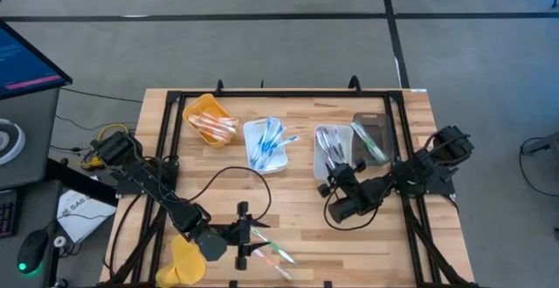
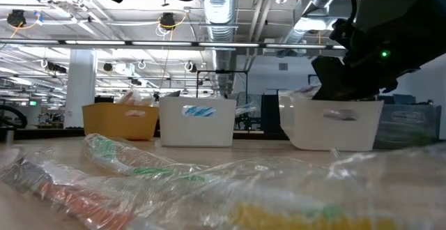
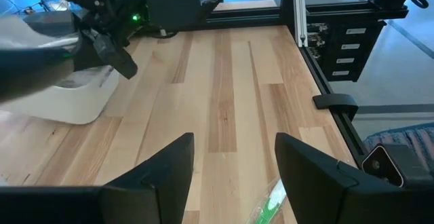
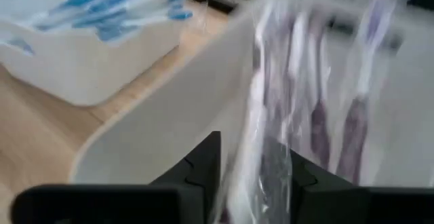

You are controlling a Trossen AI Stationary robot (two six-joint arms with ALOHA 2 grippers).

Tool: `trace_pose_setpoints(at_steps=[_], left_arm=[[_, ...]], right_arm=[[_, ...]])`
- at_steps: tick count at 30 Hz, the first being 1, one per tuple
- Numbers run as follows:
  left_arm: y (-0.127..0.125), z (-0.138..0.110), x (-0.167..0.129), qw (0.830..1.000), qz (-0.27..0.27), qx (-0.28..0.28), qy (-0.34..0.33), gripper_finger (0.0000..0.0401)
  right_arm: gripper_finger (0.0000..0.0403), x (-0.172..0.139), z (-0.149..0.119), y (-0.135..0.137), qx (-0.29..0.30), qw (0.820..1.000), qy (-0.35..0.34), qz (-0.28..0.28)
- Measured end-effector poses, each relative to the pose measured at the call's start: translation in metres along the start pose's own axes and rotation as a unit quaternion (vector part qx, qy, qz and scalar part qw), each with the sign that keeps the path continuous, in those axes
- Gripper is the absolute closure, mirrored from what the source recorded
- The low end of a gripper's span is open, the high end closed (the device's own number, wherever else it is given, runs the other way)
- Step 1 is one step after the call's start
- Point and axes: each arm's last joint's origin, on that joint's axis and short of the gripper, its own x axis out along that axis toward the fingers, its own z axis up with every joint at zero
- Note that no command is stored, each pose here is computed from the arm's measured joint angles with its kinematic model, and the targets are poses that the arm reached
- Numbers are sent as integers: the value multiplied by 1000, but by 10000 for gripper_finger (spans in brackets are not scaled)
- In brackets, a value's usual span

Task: Pick & Place Toothbrushes
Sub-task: Put the purple toothbrush into the right white bin

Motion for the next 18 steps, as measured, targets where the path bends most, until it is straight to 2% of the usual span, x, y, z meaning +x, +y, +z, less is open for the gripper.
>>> trace_pose_setpoints(at_steps=[9, 18], left_arm=[[0, 0, 0, 1000, 0, 0, 0, 202], [0, 0, 0, 1000, 0, 0, 0, 202]], right_arm=[[251, 1, -4, -1, -11, 1000, 26, 5], [223, -4, -5, 0, -14, 999, 27, 14]])
